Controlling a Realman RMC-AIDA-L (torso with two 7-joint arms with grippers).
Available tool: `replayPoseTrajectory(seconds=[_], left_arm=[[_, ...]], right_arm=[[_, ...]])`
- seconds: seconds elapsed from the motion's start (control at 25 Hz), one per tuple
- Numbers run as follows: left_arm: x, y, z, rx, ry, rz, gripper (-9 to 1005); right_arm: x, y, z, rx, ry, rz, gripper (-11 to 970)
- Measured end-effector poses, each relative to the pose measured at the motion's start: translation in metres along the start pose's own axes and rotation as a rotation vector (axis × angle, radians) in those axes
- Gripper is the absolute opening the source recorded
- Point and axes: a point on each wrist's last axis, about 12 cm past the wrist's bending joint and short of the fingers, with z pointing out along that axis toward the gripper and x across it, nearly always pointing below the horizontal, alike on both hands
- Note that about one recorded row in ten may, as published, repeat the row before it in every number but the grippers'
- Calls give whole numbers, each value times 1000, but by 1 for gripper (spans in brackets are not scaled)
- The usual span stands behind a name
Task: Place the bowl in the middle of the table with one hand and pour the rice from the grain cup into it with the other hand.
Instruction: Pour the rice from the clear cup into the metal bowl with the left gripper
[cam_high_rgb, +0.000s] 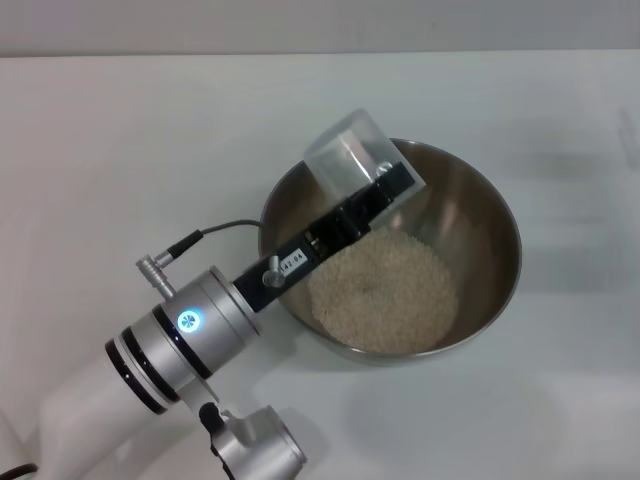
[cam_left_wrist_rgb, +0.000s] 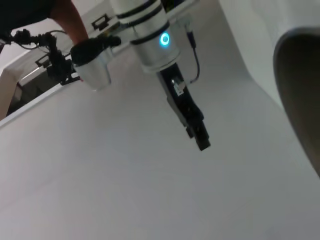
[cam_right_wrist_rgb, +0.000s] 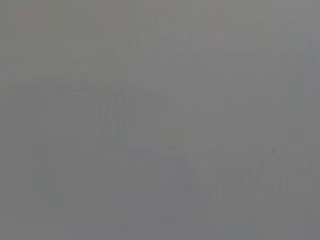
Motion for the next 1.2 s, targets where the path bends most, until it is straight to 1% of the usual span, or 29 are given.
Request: replayPoseTrajectory(seconds=[0.16, 0.24, 0.28, 0.48, 0.6, 0.76, 0.92, 1.04, 1.12, 1.2], left_arm=[[11, -3, 0, 19, 55, 5, 31], [7, -4, -2, 26, 41, 2, 31], [2, -4, -3, 28, 19, -2, 31], [3, -5, -4, 44, 34, -13, 31], [-2, -6, -4, 62, 14, -15, 31], [11, -7, -1, 63, 79, -9, 31], [-3, -3, -2, 46, 18, -31, 31], [2, -2, -1, 42, 52, -105, 31], [6, -1, 0, 31, 90, -200, 31], [12, 2, 1, 1, 151, -350, 31]], right_arm=[[1, 0, -1, 1, 2, 0, 493], [1, 0, -1, 1, 3, 1, 493], [1, 0, -2, 1, 2, 1, 492], [2, 1, -3, -1, 4, 4, 492], [2, 1, -3, -1, 4, 5, 492], [2, 1, -3, -1, 4, 5, 492], [2, 1, -3, -2, 3, 4, 492], [2, 1, -2, -2, 3, 5, 492], [1, 2, -1, -3, 4, 5, 492], [1, 2, 0, -3, 4, 4, 492]])
